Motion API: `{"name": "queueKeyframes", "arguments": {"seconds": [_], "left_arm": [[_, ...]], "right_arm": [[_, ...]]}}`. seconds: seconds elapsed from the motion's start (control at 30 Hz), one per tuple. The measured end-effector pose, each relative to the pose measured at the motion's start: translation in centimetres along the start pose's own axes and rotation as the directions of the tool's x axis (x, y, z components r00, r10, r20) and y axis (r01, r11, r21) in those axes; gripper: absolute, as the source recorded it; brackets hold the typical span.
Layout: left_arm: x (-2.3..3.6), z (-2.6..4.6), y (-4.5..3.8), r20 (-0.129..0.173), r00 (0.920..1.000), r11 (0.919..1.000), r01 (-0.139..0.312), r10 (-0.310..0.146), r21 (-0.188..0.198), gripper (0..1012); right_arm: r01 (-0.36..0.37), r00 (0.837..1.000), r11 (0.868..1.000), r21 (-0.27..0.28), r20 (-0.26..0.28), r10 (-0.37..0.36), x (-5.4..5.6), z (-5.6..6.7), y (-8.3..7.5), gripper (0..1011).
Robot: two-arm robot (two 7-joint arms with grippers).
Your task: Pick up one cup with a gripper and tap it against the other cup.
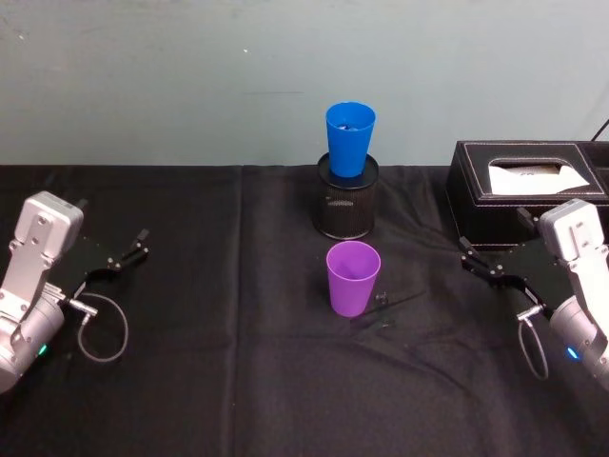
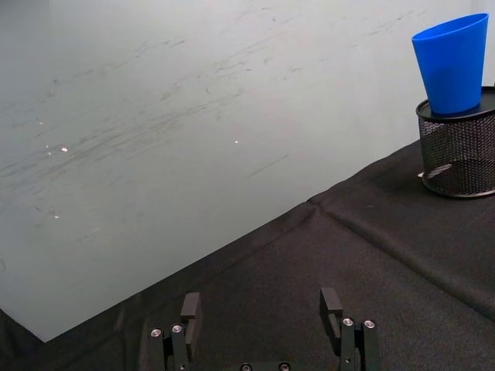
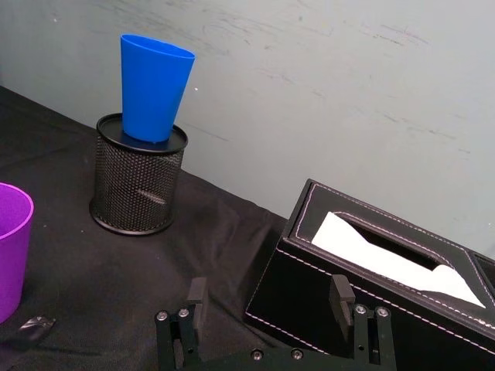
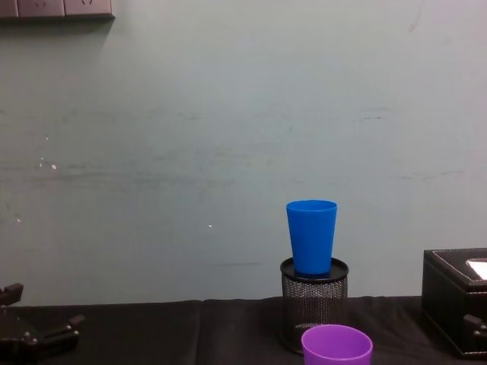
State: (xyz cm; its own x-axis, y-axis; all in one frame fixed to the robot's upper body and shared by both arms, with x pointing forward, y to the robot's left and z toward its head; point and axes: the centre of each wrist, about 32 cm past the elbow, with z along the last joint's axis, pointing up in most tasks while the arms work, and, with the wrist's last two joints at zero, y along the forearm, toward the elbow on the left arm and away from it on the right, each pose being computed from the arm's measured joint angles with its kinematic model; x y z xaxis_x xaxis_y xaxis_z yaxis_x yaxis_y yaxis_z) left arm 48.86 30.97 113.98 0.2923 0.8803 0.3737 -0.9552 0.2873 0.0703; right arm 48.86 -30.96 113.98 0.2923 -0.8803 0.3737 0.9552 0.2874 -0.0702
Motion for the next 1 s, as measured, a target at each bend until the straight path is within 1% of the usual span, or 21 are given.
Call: {"name": "queueKeyframes", "arguments": {"seconds": [0.57,0.63,0.7,0.73,0.83,0.87,0.9,0.93,1.0], "left_arm": [[0.0,0.0,0.0,0.0,1.0,1.0,0.0,0.0,0.0,1000],[0.0,0.0,0.0,0.0,1.0,1.0,0.0,0.0,0.0,1000],[0.0,0.0,0.0,0.0,1.0,1.0,0.0,0.0,0.0,1000],[0.0,0.0,0.0,0.0,1.0,1.0,0.0,0.0,0.0,1000],[0.0,0.0,0.0,0.0,1.0,1.0,0.0,0.0,0.0,1000],[0.0,0.0,0.0,0.0,1.0,1.0,0.0,0.0,0.0,1000],[0.0,0.0,0.0,0.0,1.0,1.0,0.0,0.0,0.0,1000],[0.0,0.0,0.0,0.0,1.0,1.0,0.0,0.0,0.0,1000],[0.0,0.0,0.0,0.0,1.0,1.0,0.0,0.0,0.0,1000]], "right_arm": [[0.0,1.0,1.0,0.0,0.0,0.0,0.0,0.0,0.0,1003],[-0.006,1.0,1.0,0.003,-0.01,0.006,-0.2,0.0,0.0,1003],[-0.026,0.999,1.0,0.01,-0.033,0.027,-0.7,-0.2,0.0,1003],[-0.052,0.997,0.998,0.019,-0.063,0.053,-1.6,-0.5,0.0,1003],[-0.092,0.989,0.995,0.04,-0.114,0.096,-2.7,-1.0,0.0,1003],[-0.122,0.98,0.991,0.056,-0.152,0.129,-3.3,-1.3,0.0,1003],[-0.136,0.975,0.989,0.064,-0.17,0.145,-3.7,-1.4,0.0,1003],[-0.162,0.963,0.984,0.079,-0.203,0.175,-4.4,-1.5,0.0,1003],[-0.193,0.949,0.976,0.096,-0.235,0.211,-5.0,-1.6,0.0,1003]]}}
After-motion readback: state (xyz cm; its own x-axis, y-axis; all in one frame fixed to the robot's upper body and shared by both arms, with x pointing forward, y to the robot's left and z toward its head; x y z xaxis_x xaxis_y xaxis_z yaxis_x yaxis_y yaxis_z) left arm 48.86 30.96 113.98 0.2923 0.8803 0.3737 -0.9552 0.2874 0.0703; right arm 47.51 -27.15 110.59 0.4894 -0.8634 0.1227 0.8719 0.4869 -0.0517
